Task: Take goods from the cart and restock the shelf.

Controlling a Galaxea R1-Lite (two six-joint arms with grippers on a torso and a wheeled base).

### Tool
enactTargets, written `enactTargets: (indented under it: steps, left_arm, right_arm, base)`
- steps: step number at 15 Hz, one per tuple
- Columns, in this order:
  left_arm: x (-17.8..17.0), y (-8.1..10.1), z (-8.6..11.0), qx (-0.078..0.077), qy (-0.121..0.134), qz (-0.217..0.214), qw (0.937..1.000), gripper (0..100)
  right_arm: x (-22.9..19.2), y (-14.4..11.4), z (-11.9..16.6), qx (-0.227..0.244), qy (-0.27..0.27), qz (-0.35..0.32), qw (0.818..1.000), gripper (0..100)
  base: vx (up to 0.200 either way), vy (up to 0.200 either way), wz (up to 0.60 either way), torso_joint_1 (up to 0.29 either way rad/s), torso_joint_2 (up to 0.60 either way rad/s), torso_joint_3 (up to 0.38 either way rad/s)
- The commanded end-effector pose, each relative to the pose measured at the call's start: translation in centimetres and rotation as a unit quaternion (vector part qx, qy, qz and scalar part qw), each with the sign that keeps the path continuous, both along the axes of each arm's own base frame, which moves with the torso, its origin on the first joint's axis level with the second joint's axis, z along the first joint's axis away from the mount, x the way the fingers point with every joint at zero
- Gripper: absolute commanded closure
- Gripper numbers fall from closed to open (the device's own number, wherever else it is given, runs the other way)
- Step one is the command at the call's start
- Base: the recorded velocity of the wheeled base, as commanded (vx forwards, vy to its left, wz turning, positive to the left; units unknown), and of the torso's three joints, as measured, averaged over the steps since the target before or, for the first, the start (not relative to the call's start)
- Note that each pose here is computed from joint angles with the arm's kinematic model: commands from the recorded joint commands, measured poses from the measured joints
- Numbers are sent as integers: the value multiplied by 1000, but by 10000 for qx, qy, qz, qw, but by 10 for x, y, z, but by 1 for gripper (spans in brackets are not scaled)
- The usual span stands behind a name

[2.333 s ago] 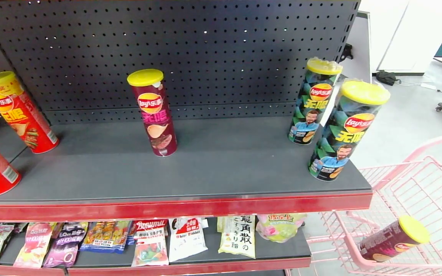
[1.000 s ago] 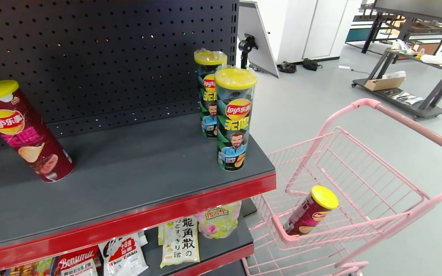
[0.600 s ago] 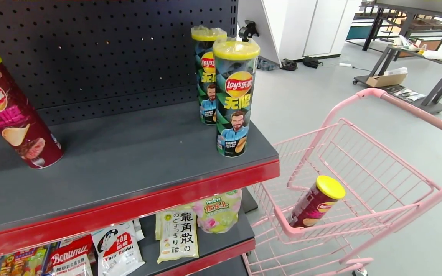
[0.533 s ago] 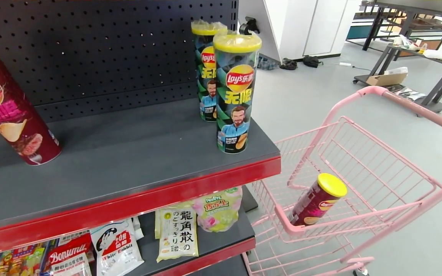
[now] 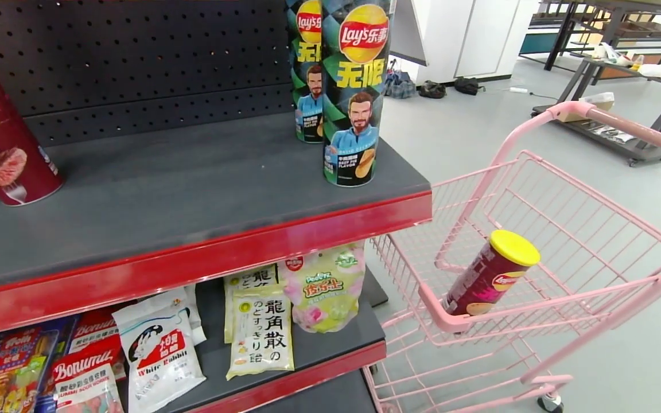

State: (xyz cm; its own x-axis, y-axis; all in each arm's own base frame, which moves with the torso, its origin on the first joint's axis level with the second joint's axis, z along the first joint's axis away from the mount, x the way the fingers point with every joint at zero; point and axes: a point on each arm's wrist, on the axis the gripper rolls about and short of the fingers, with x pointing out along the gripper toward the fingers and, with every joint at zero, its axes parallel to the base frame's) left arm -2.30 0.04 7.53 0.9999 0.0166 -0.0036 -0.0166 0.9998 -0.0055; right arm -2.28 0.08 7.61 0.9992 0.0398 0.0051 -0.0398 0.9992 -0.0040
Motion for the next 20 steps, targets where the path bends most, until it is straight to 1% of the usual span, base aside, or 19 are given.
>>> enactTargets:
  steps: [1, 2, 3, 4, 5, 6, 7, 8, 9, 10, 11, 13, 14, 15, 16, 20]
  left_arm:
    - [0, 0, 0, -3, 5, 1, 10000, 0]
    - [0, 0, 0, -3, 5, 1, 10000, 0]
    - [0, 0, 0, -3, 5, 9, 10000, 0]
    - [0, 0, 0, -3, 5, 1, 10000, 0]
    - [0, 0, 0, -3, 5, 1, 10000, 0]
    - [0, 0, 0, -3, 5, 1, 10000, 0]
    - [0, 0, 0, -3, 5, 1, 10000, 0]
    - [0, 0, 0, -3, 5, 1, 10000, 0]
    - [0, 0, 0, -3, 5, 1, 10000, 0]
    - [0, 0, 0, -3, 5, 1, 10000, 0]
    - [0, 0, 0, -3, 5, 1, 10000, 0]
    - [0, 0, 0, -3, 5, 1, 10000, 0]
    - [0, 0, 0, -3, 5, 1, 10000, 0]
    - [0, 0, 0, -3, 5, 1, 10000, 0]
    - [0, 0, 0, -3, -3, 1, 10000, 0]
    - [0, 0, 0, -3, -3, 9, 10000, 0]
  right_arm:
    - [0, 0, 0, -12, 17, 16, 10000, 0]
    - [0, 0, 1, -34, 17, -46, 10000, 0]
    - [-3, 0, 22, -201, -265, -90, 9994, 0]
    - [11, 0, 104, -87, -215, -86, 9997, 0]
    - [36, 0, 150, 365, -76, -17, 9993, 0]
    - [62, 4, 170, 544, 251, 643, 9961, 0]
    - [70, 8, 165, 437, 426, 1217, 9907, 0]
    - [84, 14, 156, 397, 698, 1645, 9831, 0]
    - [106, 18, 143, 565, 1028, 1696, 9785, 0]
    - [134, 24, 120, 799, 1320, 1763, 9722, 0]
    - [154, 27, 98, 827, 1543, 1897, 9661, 0]
    - [189, 31, 73, 866, 1729, 1928, 9620, 0]
    - [191, 32, 72, 859, 1742, 1927, 9618, 0]
    - [208, 34, 62, 884, 1890, 1969, 9580, 0]
    - [215, 34, 56, 889, 2008, 1987, 9552, 0]
    - [228, 35, 53, 908, 2119, 1950, 9533, 0]
  base:
    - [0, 0, 0, -46, 149, 100]
    - [0, 0, 0, -12, 90, 56]
    - [0, 0, 0, -7, 51, 41]
    - [0, 0, 0, 0, 0, 0]
    - [0, 0, 0, 0, 0, 0]
    - [0, 0, 0, 0, 0, 0]
    - [0, 0, 0, 0, 0, 0]
    - [0, 0, 0, 0, 0, 0]
    - [0, 0, 0, 0, 0, 0]
    - [0, 0, 0, 0, 0, 0]
    - [0, 0, 0, 0, 0, 0]
    - [0, 0, 0, 0, 0, 0]
    - [0, 0, 0, 0, 0, 0]
    - [0, 0, 0, 0, 0, 0]
    - [0, 0, 0, 0, 0, 0]
    - [0, 0, 0, 0, 0, 0]
